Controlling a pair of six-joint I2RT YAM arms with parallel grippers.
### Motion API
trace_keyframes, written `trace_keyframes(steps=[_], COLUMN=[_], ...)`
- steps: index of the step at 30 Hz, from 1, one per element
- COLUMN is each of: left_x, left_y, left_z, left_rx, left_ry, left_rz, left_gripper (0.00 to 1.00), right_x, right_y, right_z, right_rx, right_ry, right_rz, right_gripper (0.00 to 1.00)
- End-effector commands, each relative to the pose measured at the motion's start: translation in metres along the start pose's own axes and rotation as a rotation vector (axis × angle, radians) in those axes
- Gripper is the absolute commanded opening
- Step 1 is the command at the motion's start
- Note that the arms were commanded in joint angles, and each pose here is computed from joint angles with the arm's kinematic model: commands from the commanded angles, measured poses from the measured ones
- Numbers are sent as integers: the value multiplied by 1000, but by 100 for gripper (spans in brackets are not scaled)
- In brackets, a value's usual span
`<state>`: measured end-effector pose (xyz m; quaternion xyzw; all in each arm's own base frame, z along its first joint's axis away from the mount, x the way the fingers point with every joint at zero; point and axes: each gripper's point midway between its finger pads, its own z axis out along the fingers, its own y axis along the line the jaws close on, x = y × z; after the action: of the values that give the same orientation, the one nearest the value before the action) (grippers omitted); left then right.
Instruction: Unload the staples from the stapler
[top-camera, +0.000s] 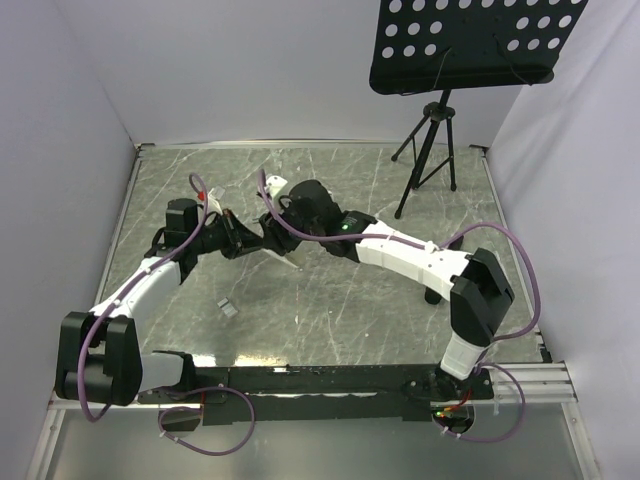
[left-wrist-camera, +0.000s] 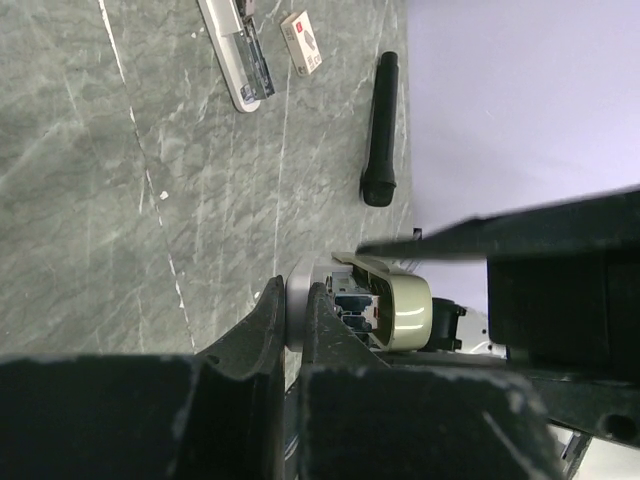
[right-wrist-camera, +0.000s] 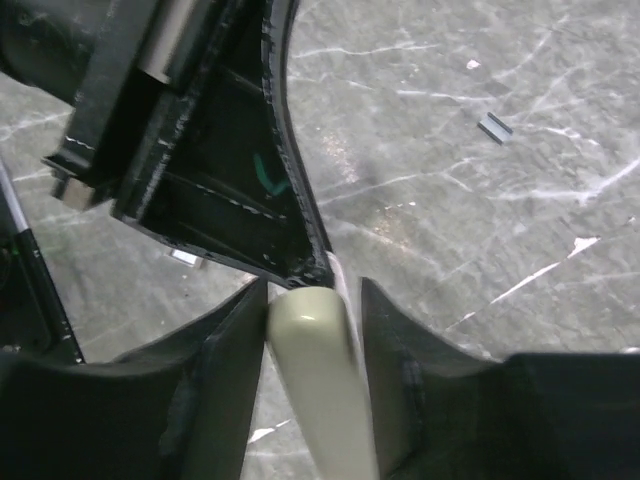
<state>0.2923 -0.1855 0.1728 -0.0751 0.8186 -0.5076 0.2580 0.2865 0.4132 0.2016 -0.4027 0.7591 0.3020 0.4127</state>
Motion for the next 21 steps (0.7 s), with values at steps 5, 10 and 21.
trace_keyframes(steps=[5, 10, 21], left_x=[-3, -13, -29], left_y=[-10, -3, -2], left_z=[0, -10, -20], left_rx=[39, 68, 51], left_ry=[-2, -25, -50], left_rz=[34, -38, -30], left_gripper=[1, 1, 1], right_x=[-27, -19, 20], right_y=[-6, -20, -44], right_z=[-4, -23, -46], right_rx=[67, 129, 169], right_ry=[-61, -41, -14], right_rz=[-27, -27, 35], right_gripper=[19, 17, 23])
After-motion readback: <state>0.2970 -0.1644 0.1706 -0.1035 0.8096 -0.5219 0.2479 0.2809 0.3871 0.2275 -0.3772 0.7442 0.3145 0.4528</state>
